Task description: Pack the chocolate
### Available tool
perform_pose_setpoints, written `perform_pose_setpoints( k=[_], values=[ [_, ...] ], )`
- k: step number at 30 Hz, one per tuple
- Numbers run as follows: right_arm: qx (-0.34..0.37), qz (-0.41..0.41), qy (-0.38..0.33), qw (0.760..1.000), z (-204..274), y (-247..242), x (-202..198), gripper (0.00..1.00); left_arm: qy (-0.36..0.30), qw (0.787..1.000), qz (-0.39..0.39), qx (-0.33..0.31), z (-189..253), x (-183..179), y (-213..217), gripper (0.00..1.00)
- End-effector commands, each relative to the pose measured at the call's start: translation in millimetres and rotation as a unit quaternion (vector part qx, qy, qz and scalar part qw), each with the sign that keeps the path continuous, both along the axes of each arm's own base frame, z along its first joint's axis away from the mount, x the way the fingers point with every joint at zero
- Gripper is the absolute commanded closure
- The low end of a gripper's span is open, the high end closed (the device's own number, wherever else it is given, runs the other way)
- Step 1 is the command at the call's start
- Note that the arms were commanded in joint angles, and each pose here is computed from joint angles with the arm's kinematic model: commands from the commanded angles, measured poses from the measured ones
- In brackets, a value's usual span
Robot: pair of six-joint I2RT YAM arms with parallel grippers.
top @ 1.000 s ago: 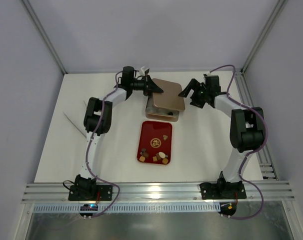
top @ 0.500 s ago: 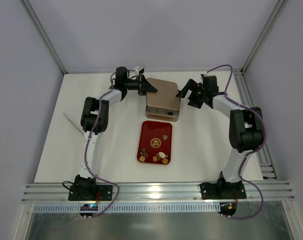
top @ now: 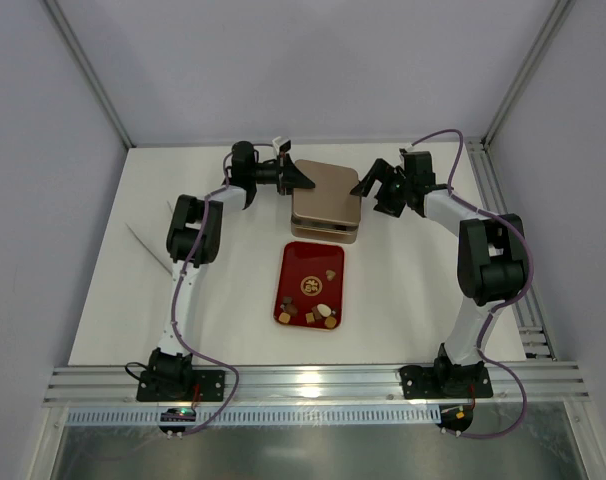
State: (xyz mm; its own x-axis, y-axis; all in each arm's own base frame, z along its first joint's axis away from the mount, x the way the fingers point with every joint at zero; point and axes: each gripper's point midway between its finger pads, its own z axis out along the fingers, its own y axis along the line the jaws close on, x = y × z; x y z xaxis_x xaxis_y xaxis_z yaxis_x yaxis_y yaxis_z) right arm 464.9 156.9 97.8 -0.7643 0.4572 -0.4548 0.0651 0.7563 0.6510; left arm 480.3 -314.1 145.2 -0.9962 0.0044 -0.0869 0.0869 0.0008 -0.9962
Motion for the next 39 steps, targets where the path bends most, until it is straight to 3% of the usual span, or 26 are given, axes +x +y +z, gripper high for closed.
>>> perform_pose_setpoints(
  k=[1, 9, 16, 22, 39],
  values=[
    [-0.002, 0.01, -0.043, 0.999, 25.6, 4.7, 11.5, 0.02, -0.032, 0.999, -0.022, -0.01, 6.7, -4.0, 2.1, 0.97],
    [-0.007, 0.015, -0.042, 0.999, 24.3, 7.8, 13.3, 0.02, -0.023, 0.999, -0.026, -0.009, -3.5, -3.5, 1.1, 0.86],
    [-0.01, 0.021, -0.039, 0.999, 20.4, 13.9, 12.6, 0.02, -0.031, 0.999, -0.024, -0.011, 3.3, -3.1, 1.9, 0.6],
    [-0.012, 0.023, -0.038, 0.999, 17.4, 14.1, 11.9, 0.02, -0.045, 0.999, -0.013, -0.012, 15.4, -2.5, 10.2, 0.48],
    [-0.011, 0.028, -0.031, 0.999, 7.7, 18.9, 9.6, 0.01, -0.045, 0.999, 0.02, -0.008, 23.1, 0.0, 35.5, 0.44]
  ],
)
